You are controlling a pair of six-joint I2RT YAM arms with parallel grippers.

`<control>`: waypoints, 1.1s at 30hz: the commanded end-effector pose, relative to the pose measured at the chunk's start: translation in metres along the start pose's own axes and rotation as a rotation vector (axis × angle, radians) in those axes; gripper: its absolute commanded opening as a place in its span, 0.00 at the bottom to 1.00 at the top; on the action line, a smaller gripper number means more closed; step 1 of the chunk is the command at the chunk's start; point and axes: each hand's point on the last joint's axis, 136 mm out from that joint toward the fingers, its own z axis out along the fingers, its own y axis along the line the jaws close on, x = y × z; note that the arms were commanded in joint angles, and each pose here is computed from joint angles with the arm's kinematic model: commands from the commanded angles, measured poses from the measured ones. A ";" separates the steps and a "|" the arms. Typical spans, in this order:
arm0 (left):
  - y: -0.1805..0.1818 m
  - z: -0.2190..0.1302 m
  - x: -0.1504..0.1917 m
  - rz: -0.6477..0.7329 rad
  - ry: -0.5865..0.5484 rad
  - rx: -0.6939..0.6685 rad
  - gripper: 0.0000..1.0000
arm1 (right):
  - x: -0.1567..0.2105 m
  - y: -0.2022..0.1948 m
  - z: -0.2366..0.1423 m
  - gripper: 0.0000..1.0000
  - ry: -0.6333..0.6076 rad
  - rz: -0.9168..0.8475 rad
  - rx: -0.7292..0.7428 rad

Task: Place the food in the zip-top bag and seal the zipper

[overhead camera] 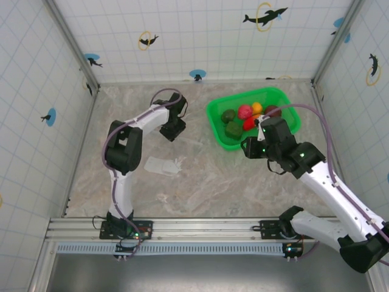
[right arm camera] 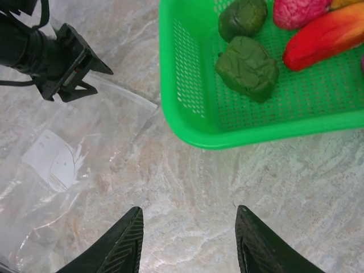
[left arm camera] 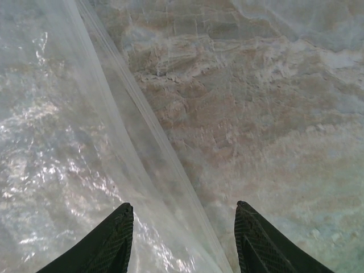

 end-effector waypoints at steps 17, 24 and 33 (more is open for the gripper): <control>0.020 0.042 0.003 0.061 0.082 -0.138 0.32 | 0.012 -0.009 0.013 0.48 0.034 0.034 0.030; 0.028 0.036 -0.001 0.217 0.094 -0.220 0.23 | 0.013 -0.007 0.019 0.46 0.037 0.023 0.033; -0.006 -0.012 -0.012 0.443 0.030 -0.066 0.00 | 0.010 0.014 0.027 0.40 0.030 -0.039 -0.057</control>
